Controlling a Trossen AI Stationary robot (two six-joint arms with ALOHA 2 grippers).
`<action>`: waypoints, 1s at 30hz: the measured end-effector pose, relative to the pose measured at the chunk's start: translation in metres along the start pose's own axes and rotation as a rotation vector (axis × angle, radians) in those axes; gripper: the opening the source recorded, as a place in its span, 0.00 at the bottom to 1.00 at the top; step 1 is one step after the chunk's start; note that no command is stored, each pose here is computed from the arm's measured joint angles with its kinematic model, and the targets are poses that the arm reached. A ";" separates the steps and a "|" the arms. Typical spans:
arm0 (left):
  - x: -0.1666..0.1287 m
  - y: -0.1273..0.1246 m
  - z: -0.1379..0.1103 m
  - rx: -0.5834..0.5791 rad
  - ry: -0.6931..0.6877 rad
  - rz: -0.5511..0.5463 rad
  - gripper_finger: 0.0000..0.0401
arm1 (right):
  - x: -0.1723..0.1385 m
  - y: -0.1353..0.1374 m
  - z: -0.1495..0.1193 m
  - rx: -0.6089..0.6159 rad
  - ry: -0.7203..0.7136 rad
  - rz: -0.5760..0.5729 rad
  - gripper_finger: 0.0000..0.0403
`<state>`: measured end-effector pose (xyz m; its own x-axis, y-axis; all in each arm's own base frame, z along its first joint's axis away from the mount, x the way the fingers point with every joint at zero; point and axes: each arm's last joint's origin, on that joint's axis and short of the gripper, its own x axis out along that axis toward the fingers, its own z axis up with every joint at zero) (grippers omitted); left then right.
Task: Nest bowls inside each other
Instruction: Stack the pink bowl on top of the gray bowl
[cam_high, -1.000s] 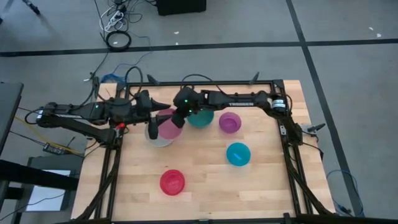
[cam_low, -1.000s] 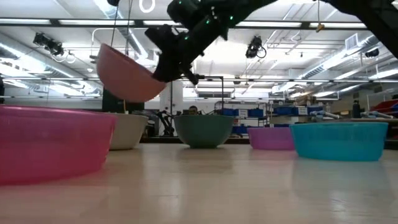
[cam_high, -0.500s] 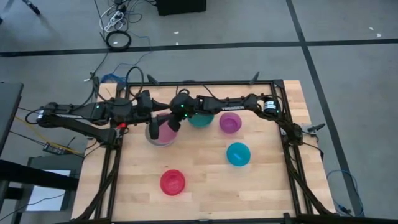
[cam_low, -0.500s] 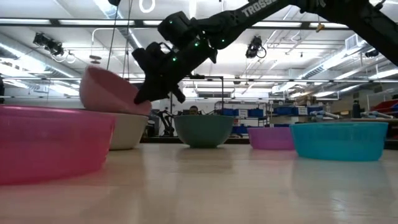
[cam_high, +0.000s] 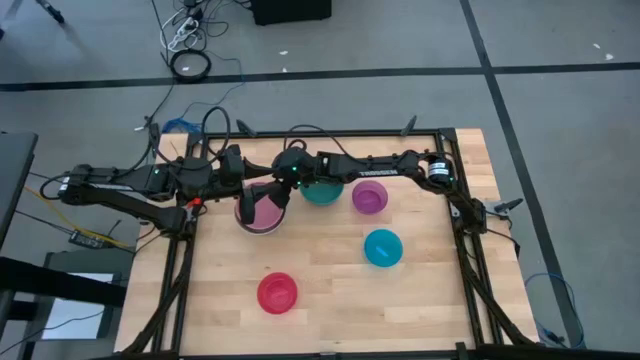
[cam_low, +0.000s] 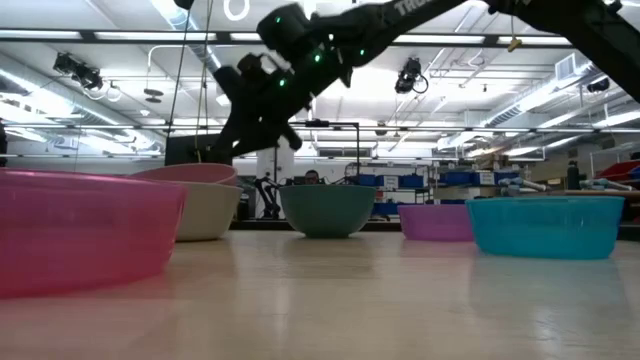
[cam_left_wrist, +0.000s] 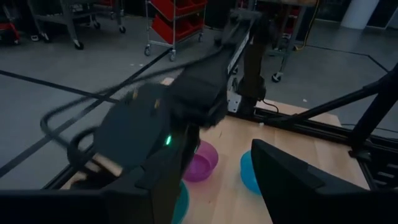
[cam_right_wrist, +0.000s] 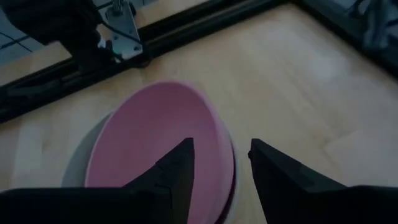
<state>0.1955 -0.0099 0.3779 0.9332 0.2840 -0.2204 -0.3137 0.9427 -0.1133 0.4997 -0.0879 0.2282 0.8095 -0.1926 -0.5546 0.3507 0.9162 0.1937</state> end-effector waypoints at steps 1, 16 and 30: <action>0.000 0.000 0.000 0.001 0.001 0.000 0.51 | -0.005 0.001 0.003 -0.011 -0.003 -0.010 0.37; 0.000 0.000 0.002 -0.009 -0.021 -0.004 0.51 | -0.008 0.009 0.002 -0.024 -0.035 -0.064 0.34; 0.000 0.000 0.002 -0.008 -0.019 -0.004 0.51 | 0.017 0.003 -0.024 0.048 0.070 -0.093 0.33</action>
<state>0.1961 -0.0099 0.3796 0.9373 0.2839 -0.2020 -0.3116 0.9424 -0.1214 0.5028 -0.0801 0.1998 0.7382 -0.2489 -0.6270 0.4457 0.8776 0.1764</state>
